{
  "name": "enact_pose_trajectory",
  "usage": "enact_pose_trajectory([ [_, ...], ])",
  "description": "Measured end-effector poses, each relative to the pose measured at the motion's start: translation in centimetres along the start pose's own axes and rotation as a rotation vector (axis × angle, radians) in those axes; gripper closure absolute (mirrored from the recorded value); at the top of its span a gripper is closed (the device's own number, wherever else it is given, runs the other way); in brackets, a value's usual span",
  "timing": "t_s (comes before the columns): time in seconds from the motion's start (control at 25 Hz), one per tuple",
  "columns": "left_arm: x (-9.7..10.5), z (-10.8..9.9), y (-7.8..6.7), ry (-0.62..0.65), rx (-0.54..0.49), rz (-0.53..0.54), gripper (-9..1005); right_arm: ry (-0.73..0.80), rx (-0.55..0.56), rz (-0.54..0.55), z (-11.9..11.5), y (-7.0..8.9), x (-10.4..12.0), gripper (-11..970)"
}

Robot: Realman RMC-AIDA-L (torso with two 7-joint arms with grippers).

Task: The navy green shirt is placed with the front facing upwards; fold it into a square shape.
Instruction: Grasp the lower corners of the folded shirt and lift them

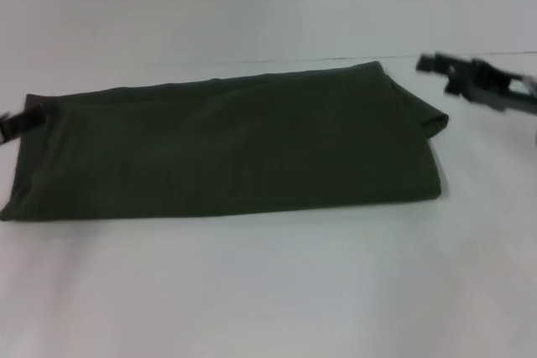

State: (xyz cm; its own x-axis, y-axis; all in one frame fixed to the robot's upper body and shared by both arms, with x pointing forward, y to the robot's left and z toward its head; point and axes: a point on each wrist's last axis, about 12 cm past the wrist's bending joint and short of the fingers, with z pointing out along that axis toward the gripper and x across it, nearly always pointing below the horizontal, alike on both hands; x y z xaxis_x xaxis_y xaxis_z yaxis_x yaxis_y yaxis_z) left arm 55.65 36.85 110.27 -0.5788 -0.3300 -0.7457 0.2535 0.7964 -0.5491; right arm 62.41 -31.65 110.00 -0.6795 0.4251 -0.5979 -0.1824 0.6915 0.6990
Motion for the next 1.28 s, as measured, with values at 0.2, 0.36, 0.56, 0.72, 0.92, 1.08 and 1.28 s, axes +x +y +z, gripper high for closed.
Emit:
enact_pose_trajectory([
  [0.2, -1.9, -1.4, 0.1, 0.224, -0.061, 0.165, 339, 0.159, 0.015, -0.019, -1.5, -0.8, 1.0, 15],
  [0.36, -2.0, -0.7, 0.0, 0.343, -0.111, 0.256, 338, 0.207, 0.028, -0.042, -1.7, -1.1, 1.9, 14],
  [0.56, -1.5, 0.2, 0.2, 0.369, -0.171, 0.323, 334, 0.221, 0.033, -0.049, -1.7, -1.3, 2.5, 14],
  [0.72, -0.9, 0.5, 0.4, 0.433, -0.206, 0.367, 329, 0.232, 0.031, -0.054, -1.6, -1.2, 2.7, 15],
  [0.92, -0.6, 0.4, 0.7, 0.465, -0.245, 0.383, 326, 0.235, 0.031, -0.055, -1.6, -1.2, 2.7, 17],
  [1.08, -0.6, 0.5, 0.9, 0.456, -0.265, 0.390, 326, 0.254, 0.039, -0.067, -1.3, -1.2, 3.1, 15],
  [1.28, -0.4, 1.0, 0.9, 0.451, -0.282, 0.400, 326, 0.276, 0.047, -0.083, -1.0, -1.1, 3.5, 15],
])
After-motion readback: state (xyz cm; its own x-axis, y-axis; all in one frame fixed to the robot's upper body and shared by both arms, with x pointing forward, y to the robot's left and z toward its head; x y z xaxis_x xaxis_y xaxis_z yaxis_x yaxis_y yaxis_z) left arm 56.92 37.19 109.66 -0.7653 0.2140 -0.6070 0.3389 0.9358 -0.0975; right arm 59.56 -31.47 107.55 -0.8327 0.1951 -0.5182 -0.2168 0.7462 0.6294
